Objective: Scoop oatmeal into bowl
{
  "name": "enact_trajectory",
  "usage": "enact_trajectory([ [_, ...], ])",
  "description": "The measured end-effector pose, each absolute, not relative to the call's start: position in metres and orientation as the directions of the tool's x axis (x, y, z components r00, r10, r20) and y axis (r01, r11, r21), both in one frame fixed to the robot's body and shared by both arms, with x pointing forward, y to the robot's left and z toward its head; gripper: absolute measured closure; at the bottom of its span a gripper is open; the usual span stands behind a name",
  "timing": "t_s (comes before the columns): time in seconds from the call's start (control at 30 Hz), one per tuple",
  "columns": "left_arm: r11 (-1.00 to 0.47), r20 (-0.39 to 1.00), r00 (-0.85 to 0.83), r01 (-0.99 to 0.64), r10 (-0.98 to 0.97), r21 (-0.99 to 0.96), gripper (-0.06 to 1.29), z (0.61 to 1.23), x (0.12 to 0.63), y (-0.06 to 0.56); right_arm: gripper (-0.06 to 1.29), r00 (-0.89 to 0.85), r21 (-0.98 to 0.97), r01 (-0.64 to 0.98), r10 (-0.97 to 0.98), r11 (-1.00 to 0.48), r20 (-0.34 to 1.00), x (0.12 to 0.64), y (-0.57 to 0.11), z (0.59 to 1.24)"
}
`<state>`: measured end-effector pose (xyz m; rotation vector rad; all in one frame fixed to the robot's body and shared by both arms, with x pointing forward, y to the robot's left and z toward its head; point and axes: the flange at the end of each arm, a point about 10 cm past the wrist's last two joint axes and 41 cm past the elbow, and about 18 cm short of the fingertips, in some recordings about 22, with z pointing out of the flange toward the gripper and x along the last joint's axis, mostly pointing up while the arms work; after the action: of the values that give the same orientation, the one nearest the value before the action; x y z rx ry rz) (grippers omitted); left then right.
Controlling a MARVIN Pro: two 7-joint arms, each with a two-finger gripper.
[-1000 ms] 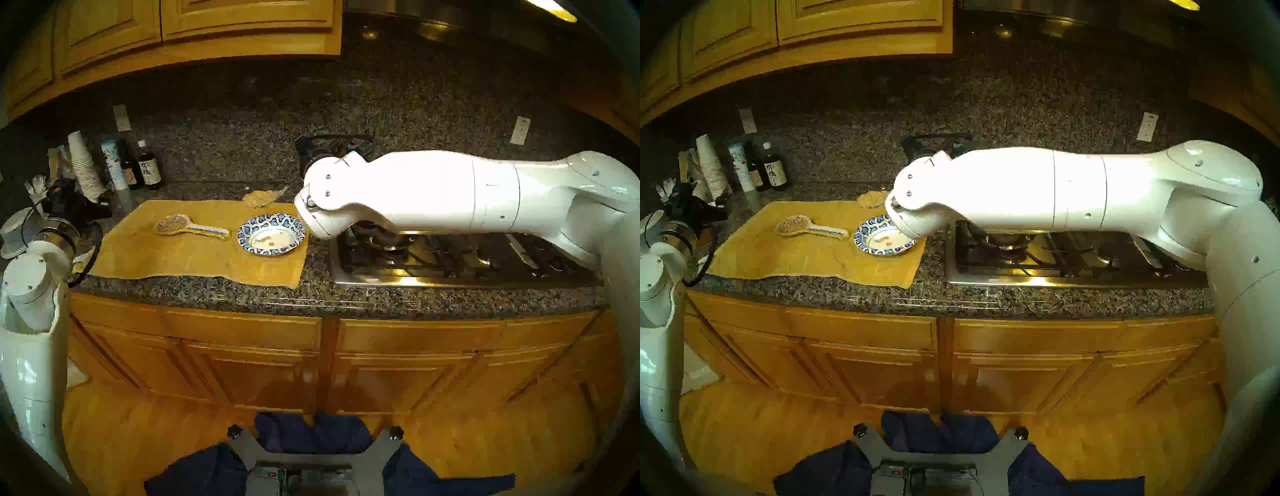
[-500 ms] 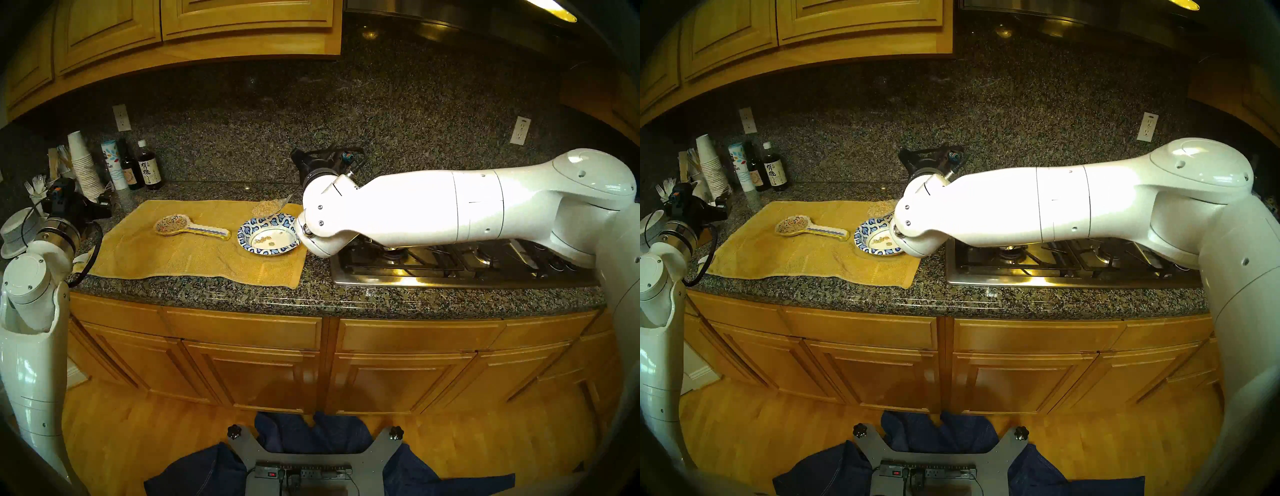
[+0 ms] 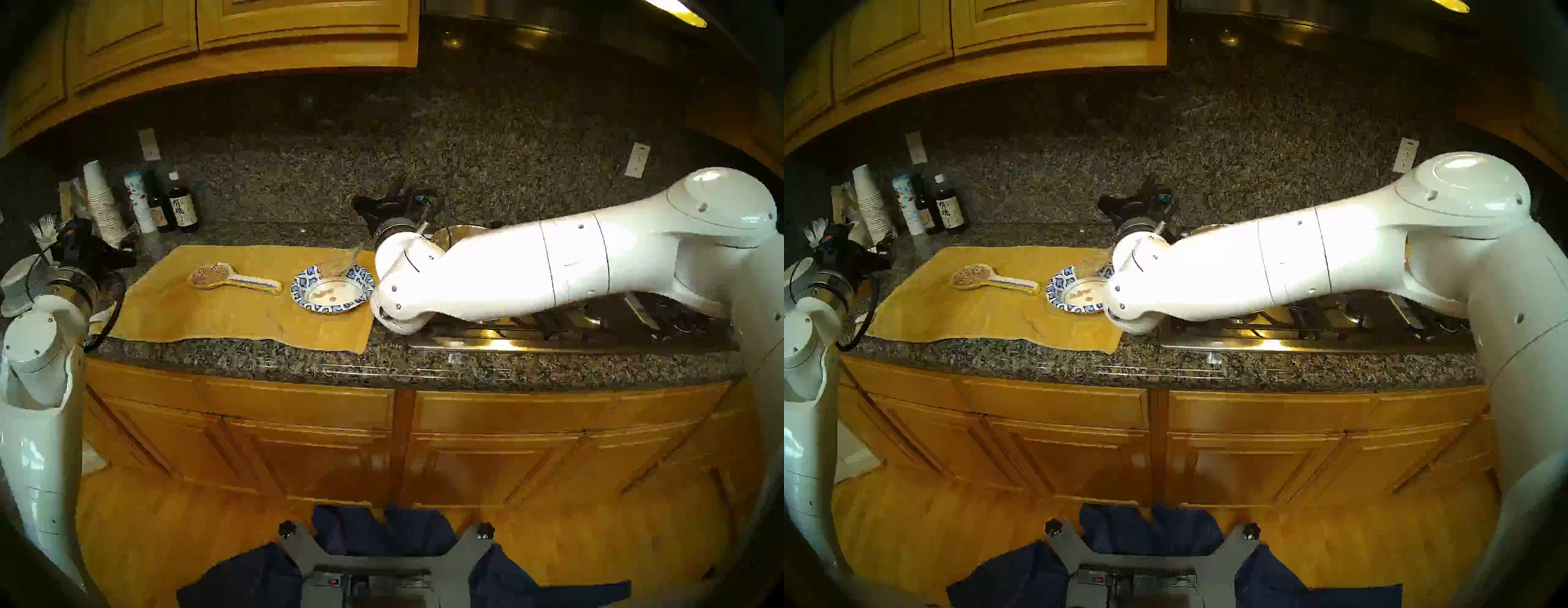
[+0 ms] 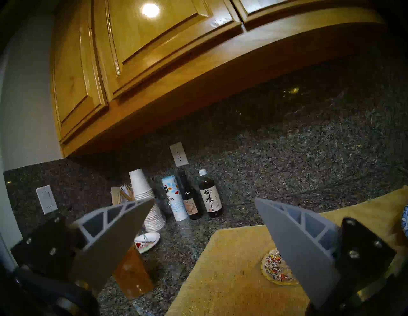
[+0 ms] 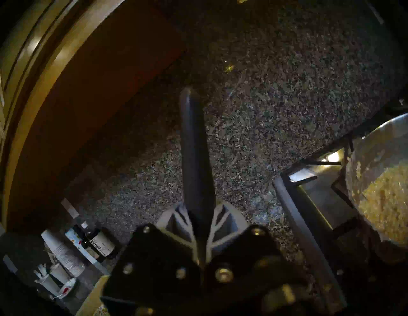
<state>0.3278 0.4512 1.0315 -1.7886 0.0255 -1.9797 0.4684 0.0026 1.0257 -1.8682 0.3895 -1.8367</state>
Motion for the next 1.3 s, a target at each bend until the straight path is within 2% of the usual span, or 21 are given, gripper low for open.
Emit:
enact_trajectory([
  [0.67, -0.890, 0.936, -0.040, 0.327, -0.349, -0.318, 0.00, 1.031, 0.328, 0.451, 1.26, -0.104, -0.172, 0.367, -0.224, -0.914, 0.969, 0.463, 0.002, 1.009],
  [1.3, -0.890, 0.937, -0.038, 0.327, -0.347, -0.317, 0.00, 1.031, 0.328, 0.451, 1.26, -0.317, 0.230, 0.553, 0.054, -0.801, 0.947, 0.458, 0.001, 0.988],
])
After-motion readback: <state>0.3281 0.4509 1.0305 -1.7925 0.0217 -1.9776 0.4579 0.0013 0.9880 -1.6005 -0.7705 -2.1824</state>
